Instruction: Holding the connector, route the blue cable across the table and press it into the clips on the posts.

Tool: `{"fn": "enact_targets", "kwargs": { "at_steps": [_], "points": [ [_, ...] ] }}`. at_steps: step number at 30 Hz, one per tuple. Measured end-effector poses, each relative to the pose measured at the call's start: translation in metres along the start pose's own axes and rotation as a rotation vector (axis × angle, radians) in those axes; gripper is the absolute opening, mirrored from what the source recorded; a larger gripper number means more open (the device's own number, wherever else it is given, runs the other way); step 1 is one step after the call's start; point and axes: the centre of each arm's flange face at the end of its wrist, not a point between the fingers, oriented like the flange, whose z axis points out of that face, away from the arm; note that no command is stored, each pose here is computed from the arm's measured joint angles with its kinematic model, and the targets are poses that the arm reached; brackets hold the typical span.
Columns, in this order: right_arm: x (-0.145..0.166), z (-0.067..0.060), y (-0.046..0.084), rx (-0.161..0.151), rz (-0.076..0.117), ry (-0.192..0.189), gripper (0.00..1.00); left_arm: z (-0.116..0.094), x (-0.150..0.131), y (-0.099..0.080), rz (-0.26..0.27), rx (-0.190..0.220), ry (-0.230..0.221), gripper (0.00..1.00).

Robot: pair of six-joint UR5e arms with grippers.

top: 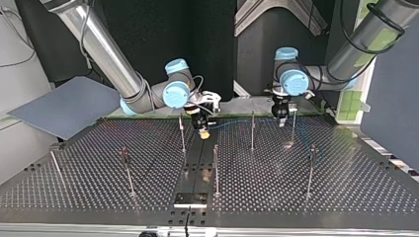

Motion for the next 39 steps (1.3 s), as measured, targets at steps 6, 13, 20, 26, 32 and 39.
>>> {"fn": "enact_targets", "kwargs": {
  "at_steps": [6,13,20,26,32,39],
  "points": [
    [0.000,0.001,0.004,-0.004,0.003,0.002,0.00,-0.021,-0.008,-0.013,-0.026,0.027,-0.013,1.00],
    [0.000,0.002,0.010,-0.011,0.006,0.000,0.00,-0.050,-0.017,-0.034,-0.011,0.067,-0.005,1.00],
    [0.001,0.003,0.015,-0.014,0.009,0.000,0.00,-0.074,-0.028,-0.056,-0.042,0.104,-0.036,1.00],
    [0.001,0.003,0.019,-0.016,0.012,-0.001,0.00,-0.098,-0.044,-0.080,-0.057,0.130,-0.064,1.00],
    [0.001,0.004,0.024,-0.023,0.014,-0.001,0.00,-0.117,-0.042,-0.101,-0.037,0.171,-0.045,1.00],
    [0.001,0.005,0.027,-0.018,0.017,0.000,0.00,-0.125,-0.037,-0.113,-0.029,0.199,-0.034,1.00]
  ]
}}
